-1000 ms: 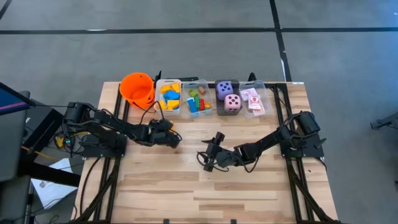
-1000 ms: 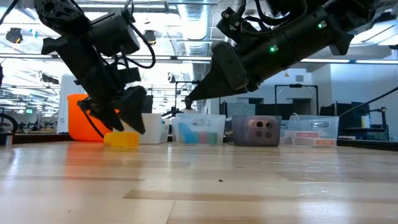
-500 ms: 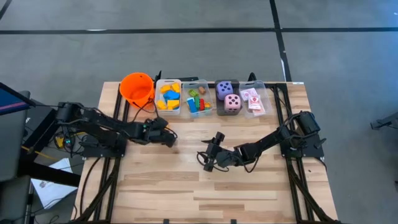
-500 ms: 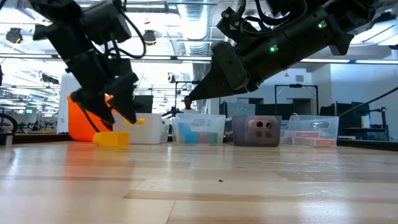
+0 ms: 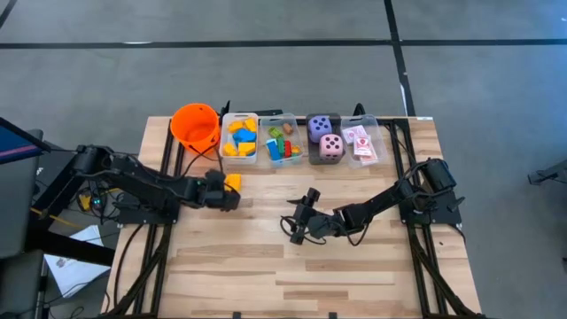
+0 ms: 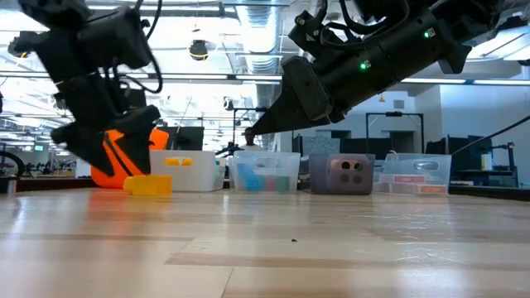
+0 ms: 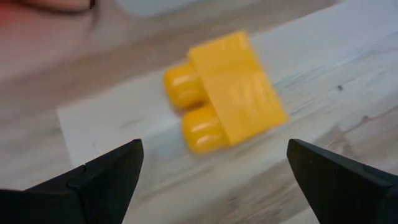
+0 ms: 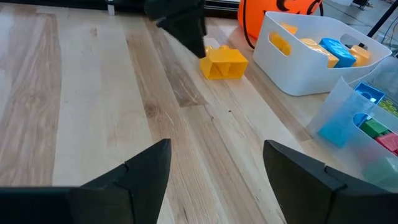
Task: Pick & Place Toys
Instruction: Put the large yellow game piece into the white bin
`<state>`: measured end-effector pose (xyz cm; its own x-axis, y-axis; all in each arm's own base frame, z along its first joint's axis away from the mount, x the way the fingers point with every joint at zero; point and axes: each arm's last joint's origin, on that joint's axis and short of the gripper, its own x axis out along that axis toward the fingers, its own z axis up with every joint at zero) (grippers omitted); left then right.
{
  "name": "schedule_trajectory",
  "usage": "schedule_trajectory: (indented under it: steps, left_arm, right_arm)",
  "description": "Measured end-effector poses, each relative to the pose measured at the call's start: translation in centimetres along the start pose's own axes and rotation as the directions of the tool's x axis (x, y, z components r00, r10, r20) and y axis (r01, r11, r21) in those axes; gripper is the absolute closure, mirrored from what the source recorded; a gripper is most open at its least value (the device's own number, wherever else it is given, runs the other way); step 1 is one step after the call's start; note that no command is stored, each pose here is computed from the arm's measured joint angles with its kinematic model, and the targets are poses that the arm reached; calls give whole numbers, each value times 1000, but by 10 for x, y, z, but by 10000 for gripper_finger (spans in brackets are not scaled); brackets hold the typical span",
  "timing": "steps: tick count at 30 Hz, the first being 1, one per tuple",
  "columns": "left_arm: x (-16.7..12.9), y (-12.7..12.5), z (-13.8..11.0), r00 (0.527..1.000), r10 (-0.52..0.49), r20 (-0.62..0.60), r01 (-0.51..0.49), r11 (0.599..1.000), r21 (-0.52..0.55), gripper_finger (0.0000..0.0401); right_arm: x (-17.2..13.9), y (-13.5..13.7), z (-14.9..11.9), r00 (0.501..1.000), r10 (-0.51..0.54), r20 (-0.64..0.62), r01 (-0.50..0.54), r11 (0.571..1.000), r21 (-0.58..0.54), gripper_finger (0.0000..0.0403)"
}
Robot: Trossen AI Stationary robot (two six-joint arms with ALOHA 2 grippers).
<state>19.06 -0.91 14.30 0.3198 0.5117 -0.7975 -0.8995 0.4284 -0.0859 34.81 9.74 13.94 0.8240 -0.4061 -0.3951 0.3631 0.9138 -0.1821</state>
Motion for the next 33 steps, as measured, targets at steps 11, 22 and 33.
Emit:
schedule_trajectory:
  steps: [11, 22, 33]
  left_arm:
    - [19, 12, -18, 993, -115, 30, 119, 978, -170, 12]
    - [22, 11, -15, 989, -134, 68, 145, 966, -212, 12]
    - [25, 12, -11, 988, -134, 80, 149, 959, -241, 12]
  right_arm:
    - [0, 0, 0, 1000, 0, 0, 0, 1000, 1, 154]
    - [0, 0, 0, 1000, 0, 0, 0, 1000, 1, 154]
    - [0, 0, 0, 1000, -1, 0, 1, 1000, 1, 154]
